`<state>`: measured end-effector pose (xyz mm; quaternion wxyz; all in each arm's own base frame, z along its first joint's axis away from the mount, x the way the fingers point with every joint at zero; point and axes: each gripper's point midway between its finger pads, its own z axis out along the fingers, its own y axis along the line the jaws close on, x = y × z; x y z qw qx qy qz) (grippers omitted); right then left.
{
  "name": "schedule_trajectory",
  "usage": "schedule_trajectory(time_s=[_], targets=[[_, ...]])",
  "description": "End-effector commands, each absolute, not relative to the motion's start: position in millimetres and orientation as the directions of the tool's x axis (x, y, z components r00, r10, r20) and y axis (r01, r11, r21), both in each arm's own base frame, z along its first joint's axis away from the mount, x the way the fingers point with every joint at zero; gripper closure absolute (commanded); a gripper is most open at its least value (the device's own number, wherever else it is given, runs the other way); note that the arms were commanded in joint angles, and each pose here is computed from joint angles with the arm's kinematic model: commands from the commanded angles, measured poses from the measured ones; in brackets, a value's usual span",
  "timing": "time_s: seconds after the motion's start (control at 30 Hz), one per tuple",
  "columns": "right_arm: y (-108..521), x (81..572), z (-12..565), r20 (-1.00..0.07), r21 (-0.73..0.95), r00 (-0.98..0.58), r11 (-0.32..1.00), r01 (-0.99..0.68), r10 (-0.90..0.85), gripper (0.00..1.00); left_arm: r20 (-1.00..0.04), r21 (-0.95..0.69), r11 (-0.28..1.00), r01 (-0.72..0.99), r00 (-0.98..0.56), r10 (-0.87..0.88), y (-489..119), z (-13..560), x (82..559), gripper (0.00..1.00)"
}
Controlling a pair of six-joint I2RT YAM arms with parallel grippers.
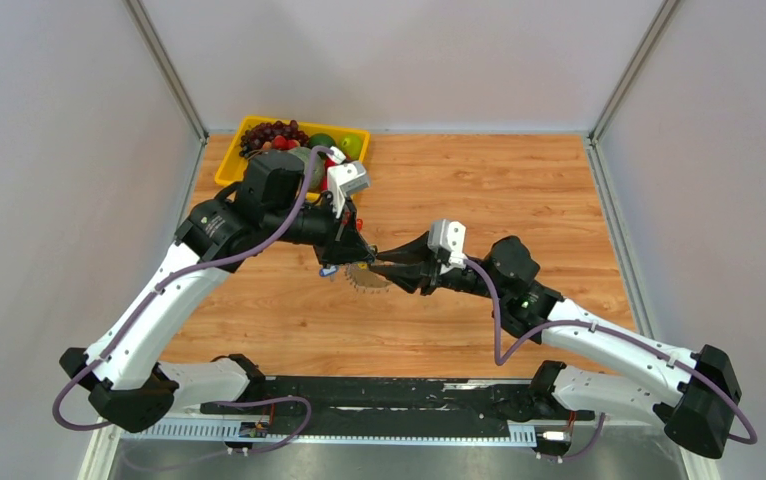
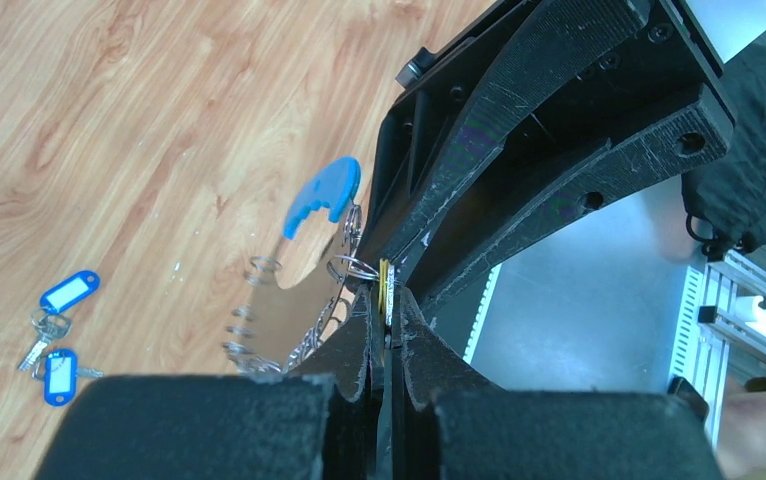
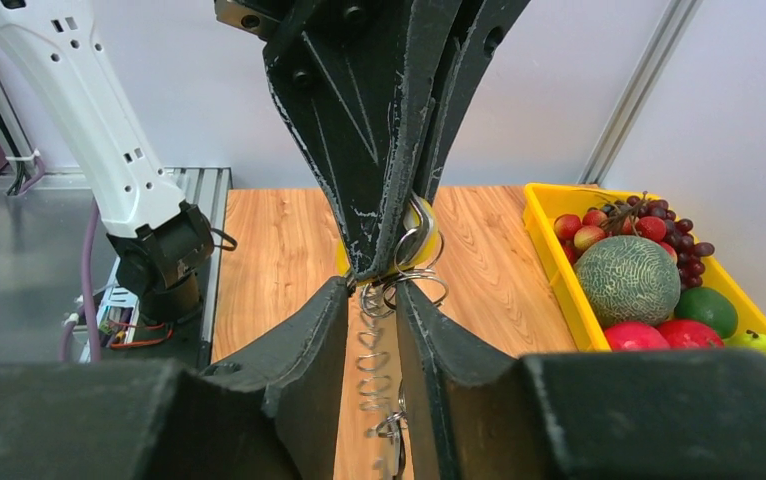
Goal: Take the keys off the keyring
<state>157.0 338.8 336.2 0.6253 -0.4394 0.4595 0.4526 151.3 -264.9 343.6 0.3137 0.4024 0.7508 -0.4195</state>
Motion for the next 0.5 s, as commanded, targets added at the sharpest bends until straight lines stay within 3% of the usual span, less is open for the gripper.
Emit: schedule_trajectory(time_s=[0.0, 0.1, 0.4, 0.47], targets=[[330.5, 163.0, 368.7, -0.937, -0.16, 0.233, 0.274, -0.948, 0.258, 0.68, -0.818, -0.407, 0.268, 0.873, -0.479, 0.318, -272.5, 359.6, 141.1, 1.0], [330.0, 163.6, 367.9, -0.936, -0.165, 0.24, 0.28, -0.946, 0.256, 0.7, -0.803, -0.425, 0.276, 0.862, -0.5, 0.326, -273.0, 359.0, 141.1, 1.0], [329.6, 155.3, 369.0, -0.919, -0.206, 0.274, 0.249, -0.946, 0.284, 0.99, -0.786, -0.482, 0.22, 0.848, -0.53, 0.32, -277.5, 366.2, 129.9, 1.0], [328.5, 150.8, 370.6, -0.912, -0.215, 0.28, 0.234, -0.948, 0.298, 1.0, -0.782, -0.487, 0.219, 0.845, -0.534, 0.321, -277.2, 365.8, 128.7, 1.0]])
